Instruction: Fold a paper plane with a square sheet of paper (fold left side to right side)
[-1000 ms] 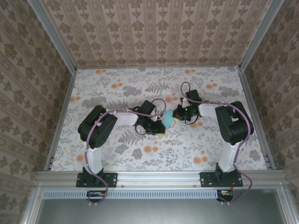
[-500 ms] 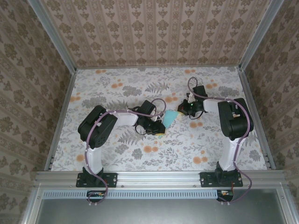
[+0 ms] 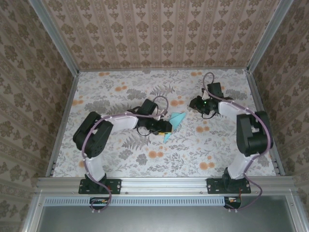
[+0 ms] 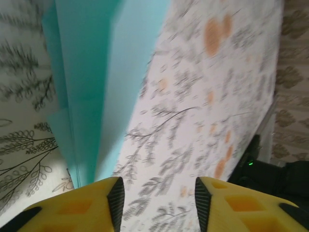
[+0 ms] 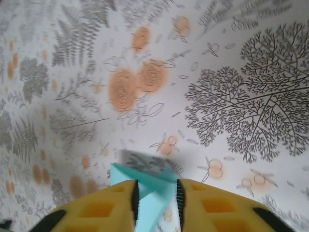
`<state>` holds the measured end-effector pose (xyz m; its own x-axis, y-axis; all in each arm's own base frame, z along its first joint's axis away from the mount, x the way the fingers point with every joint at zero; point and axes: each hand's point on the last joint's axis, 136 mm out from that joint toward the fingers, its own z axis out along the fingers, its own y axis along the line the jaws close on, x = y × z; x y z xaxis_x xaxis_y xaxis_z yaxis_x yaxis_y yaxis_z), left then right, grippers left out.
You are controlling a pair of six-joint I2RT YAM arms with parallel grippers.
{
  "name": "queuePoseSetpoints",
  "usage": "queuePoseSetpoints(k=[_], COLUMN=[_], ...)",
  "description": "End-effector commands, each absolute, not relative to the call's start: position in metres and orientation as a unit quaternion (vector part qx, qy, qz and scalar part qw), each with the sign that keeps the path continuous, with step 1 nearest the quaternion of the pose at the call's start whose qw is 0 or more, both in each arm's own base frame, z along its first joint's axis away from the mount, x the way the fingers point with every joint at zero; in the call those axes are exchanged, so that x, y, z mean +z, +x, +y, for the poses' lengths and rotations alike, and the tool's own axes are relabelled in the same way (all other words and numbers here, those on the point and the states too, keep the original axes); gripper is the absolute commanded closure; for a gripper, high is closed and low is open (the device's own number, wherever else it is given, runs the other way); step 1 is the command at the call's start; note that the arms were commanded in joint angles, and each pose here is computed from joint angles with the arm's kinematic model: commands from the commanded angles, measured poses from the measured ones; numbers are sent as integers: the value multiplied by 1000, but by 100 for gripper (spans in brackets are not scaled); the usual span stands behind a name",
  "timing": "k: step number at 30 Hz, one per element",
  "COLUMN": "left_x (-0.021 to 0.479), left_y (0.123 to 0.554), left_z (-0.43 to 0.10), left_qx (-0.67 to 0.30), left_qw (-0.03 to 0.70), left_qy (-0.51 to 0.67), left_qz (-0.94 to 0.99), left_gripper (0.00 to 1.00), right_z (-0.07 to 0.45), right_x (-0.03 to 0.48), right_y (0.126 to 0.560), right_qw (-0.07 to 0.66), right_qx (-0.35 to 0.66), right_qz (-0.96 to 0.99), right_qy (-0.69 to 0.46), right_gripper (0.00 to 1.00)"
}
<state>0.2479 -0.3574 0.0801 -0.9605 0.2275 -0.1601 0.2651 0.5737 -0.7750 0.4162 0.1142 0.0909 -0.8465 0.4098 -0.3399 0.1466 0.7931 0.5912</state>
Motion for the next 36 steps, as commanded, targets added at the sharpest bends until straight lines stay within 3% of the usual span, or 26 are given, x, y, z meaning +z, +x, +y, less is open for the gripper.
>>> queuePoseSetpoints(k=[1, 8, 17, 28, 36], left_x=[140, 150, 144, 139, 139], left_y=[269, 301, 310, 301, 302], left_z=[-347, -278, -231, -213, -211], left_qx=[-471, -419, -390, -369, -369], left_qw=[110, 206, 240, 245, 244], left_qy=[163, 90, 34, 31, 30], left_qz=[860, 879, 888, 896, 896], left_gripper=[51, 43, 42, 41, 41], right_z=[110, 157, 222, 218, 206], right_x=[98, 103, 79, 46, 55], right_y=[382, 332, 332, 329, 319], right_qw=[224, 219, 198, 157, 157], right_qx=[225, 156, 100, 20, 6], right_qz=[935, 953, 968, 982, 982], right_qy=[159, 141, 115, 107, 101], right_gripper=[61, 36, 32, 52, 74])
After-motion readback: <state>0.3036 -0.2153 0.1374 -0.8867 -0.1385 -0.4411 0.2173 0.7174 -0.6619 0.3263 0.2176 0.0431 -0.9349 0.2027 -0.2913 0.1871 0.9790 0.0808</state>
